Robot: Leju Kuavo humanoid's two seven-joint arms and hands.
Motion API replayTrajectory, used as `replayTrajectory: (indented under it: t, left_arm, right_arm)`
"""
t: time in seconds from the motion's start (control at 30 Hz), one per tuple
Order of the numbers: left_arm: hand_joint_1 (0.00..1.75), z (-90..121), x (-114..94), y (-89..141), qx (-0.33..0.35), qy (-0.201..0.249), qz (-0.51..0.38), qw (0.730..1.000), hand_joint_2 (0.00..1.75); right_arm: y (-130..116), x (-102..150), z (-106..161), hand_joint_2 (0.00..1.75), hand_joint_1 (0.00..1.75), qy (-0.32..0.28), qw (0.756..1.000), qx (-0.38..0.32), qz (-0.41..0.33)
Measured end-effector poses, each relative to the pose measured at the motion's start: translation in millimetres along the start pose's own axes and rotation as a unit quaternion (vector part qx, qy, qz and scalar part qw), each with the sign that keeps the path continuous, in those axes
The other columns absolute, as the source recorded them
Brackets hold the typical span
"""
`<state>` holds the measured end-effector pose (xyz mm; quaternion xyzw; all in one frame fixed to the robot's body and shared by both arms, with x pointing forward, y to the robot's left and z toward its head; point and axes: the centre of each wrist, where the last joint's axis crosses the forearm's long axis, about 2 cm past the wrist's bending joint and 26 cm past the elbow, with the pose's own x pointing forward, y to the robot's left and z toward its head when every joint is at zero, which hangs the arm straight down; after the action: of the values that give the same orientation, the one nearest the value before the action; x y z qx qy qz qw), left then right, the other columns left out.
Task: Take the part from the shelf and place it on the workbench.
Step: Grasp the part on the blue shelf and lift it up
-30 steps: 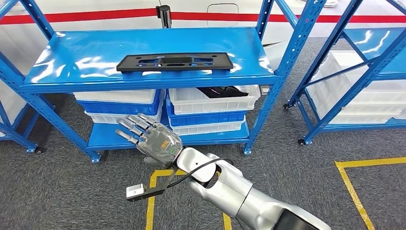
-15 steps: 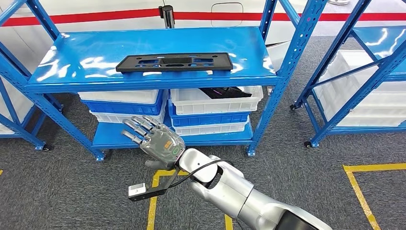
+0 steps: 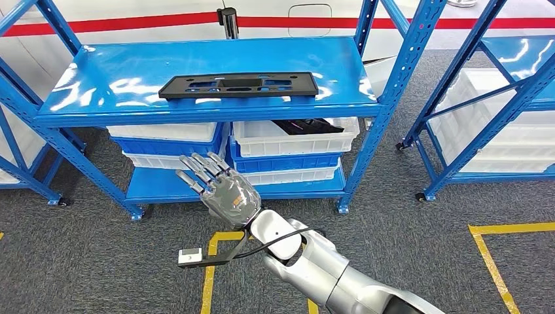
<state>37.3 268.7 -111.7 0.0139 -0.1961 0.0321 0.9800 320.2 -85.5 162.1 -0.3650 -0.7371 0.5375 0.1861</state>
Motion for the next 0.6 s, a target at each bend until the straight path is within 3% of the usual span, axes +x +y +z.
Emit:
replayTrajectory:
  t: [0.6]
  left_arm:
    - [0.0, 0.3, -0.3, -3.3, -0.006, -0.005, -0.009, 1.0, 0.0]
  right_arm:
    - [3.6, -4.7, 6.5, 1.75, 0.0, 0.022, 1.0, 0.001, 0.016]
